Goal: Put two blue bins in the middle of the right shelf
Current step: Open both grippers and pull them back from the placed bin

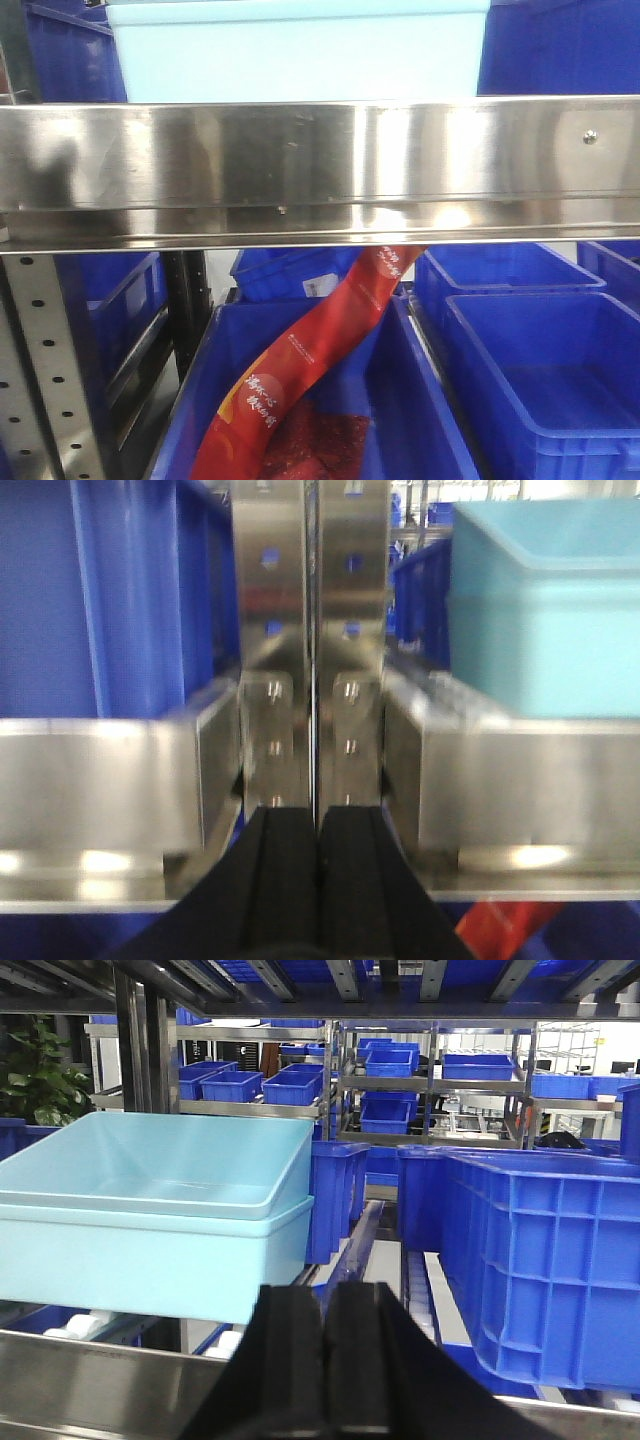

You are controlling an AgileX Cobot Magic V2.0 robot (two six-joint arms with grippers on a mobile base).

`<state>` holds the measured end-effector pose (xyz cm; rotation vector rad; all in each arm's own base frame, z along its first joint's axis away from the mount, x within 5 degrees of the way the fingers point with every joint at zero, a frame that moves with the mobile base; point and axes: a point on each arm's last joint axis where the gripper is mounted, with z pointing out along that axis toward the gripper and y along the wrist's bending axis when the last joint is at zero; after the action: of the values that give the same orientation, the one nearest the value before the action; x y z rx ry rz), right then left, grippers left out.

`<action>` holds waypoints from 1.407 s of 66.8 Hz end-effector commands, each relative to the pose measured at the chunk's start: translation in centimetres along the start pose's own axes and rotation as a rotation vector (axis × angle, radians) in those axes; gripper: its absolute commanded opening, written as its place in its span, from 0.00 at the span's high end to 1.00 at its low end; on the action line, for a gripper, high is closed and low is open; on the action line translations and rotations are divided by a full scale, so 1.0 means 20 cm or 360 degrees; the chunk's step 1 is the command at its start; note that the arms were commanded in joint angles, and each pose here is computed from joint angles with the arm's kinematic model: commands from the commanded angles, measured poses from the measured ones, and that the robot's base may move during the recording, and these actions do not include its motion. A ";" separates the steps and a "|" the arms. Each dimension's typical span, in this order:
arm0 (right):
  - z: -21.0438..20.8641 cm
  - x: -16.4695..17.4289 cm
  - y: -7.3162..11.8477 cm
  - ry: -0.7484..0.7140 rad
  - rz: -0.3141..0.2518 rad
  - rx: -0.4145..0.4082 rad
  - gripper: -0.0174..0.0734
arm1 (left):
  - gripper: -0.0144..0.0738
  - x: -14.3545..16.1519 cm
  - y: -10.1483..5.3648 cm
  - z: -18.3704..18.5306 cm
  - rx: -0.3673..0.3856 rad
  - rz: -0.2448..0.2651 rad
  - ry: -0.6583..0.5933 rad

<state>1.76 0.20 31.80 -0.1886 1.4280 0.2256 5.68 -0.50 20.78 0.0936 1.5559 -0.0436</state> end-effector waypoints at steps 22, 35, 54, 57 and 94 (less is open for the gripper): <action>-0.01 -0.01 0.00 -0.0041 -0.0011 0.0006 0.99 | 0.96 -0.01 0.00 0.00 -0.0007 -0.0007 -0.0070; -0.01 -0.01 0.00 -0.0041 -0.0011 0.0006 0.99 | 0.96 -0.01 0.00 0.00 -0.0007 -0.0007 -0.0070; -0.01 -0.01 0.00 -0.0042 -0.0031 0.0014 0.99 | 0.96 -0.01 0.00 0.00 -0.0007 -0.0007 -0.0070; -0.01 -0.01 0.00 -0.0037 -0.0047 0.0031 0.99 | 0.96 -0.01 0.00 0.00 -0.0007 -0.0007 -0.0070; 0.11 0.51 -0.06 0.0110 -0.0035 0.0386 0.99 | 0.96 -0.01 0.00 0.00 -0.0007 -0.0007 -0.0070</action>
<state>5.20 0.23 23.20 -0.0236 1.5546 0.0354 5.67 -0.50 20.76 0.0969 1.5379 -0.0397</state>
